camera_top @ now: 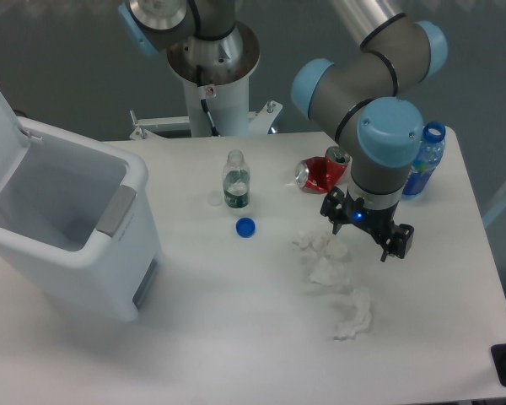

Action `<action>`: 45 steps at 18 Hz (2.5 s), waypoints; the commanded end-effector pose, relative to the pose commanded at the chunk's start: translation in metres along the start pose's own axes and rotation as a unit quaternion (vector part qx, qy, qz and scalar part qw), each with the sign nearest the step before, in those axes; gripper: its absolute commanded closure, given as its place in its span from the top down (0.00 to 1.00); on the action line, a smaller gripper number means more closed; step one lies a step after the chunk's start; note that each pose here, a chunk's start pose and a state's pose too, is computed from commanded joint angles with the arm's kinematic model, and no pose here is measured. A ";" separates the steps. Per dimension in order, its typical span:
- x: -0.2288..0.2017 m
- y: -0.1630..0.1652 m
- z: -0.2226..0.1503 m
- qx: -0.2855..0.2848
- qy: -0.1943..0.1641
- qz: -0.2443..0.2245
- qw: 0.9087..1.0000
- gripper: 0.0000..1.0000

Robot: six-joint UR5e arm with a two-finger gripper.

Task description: Pick up the paper ball

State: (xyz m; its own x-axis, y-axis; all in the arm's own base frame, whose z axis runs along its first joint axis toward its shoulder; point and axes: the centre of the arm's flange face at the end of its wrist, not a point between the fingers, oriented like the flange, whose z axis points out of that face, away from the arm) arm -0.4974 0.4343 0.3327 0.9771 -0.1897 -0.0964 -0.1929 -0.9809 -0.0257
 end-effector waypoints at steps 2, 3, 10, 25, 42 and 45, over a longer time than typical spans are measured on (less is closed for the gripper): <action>0.000 -0.001 0.000 0.000 -0.001 0.001 1.000 1.00; 0.000 0.000 0.000 0.002 0.000 0.000 1.000 1.00; 0.021 0.000 0.035 0.028 0.000 -0.056 0.998 1.00; 0.062 0.033 0.080 -0.097 0.023 -0.064 0.993 1.00; 0.096 -0.015 0.112 -0.148 0.019 -0.052 0.987 0.66; 0.096 -0.014 0.113 -0.149 0.019 -0.054 0.987 0.42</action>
State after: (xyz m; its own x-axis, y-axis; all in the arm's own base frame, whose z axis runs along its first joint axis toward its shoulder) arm -0.4106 0.4351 0.2115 0.9943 -0.0797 -0.0713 -0.0586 -0.9639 0.2599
